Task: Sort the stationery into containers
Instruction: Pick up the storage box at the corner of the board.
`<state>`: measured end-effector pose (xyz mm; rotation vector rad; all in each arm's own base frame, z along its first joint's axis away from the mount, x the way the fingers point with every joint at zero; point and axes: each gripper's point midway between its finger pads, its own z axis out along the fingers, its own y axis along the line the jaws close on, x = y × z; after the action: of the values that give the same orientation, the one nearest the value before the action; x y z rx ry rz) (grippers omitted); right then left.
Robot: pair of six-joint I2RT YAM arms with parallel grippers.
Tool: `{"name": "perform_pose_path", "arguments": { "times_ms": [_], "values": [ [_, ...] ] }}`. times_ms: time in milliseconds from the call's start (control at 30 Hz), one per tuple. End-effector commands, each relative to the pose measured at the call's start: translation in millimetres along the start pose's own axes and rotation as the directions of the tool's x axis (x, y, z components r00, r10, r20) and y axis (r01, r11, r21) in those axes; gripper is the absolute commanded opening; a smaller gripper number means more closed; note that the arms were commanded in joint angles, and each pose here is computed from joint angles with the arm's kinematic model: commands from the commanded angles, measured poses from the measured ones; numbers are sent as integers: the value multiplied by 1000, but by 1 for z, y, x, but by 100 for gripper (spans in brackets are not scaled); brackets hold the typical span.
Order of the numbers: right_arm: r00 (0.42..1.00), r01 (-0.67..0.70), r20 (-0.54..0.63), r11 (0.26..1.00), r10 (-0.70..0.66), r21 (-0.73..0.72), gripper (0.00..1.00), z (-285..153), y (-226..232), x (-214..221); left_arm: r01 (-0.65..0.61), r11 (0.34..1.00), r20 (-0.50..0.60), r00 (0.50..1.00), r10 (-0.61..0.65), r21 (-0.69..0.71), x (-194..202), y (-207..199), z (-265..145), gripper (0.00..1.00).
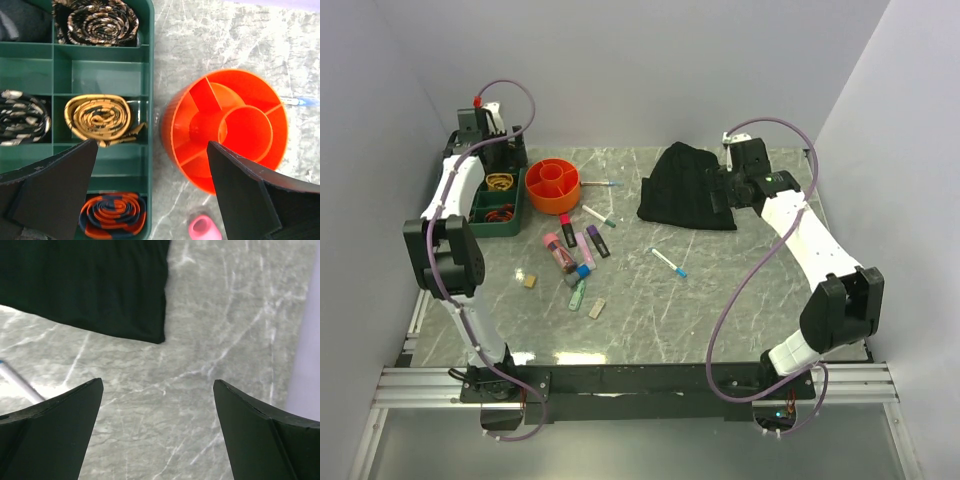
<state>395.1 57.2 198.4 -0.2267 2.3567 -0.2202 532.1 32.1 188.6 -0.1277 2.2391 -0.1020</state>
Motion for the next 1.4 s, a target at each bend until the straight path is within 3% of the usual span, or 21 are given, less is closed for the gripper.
{"name": "perform_pose_path", "arguments": {
  "times_ms": [0,167,467,600,967,1067,1100,1267,1300,1367],
  "values": [
    [980,12,199,990,16,-139,100,-41,8,-55,-53,999,35,998,53,-1,-15,-7,16,99],
    [944,106,328,958,-13,-266,100,-66,24,-72,-107,994,14,994,108,-36,-11,-8,41,100],
    [945,90,325,918,44,-387,100,-75,43,-79,-147,989,15,989,148,-29,-14,-9,60,93],
    [944,80,325,915,58,-395,100,-75,44,-82,-162,987,6,987,162,5,-12,-14,66,84],
    [949,66,307,911,69,-408,100,-62,49,-91,-158,987,-28,987,158,-3,2,-12,81,73],
    [949,63,306,909,73,-412,100,-59,49,-95,-174,985,-38,984,174,6,6,-14,87,62],
    [948,64,309,909,73,-413,100,-59,50,-97,-180,984,-44,983,180,9,7,-16,87,53],
    [951,64,301,912,68,-406,100,-53,50,-98,-188,982,-69,980,188,13,14,-18,91,44],
    [952,63,300,912,68,-405,100,-52,50,-98,-193,981,-70,979,194,15,15,-19,91,33],
    [953,63,297,913,65,-402,100,-51,50,-97,-199,980,-73,977,200,20,17,-23,88,21]
  ]
}}
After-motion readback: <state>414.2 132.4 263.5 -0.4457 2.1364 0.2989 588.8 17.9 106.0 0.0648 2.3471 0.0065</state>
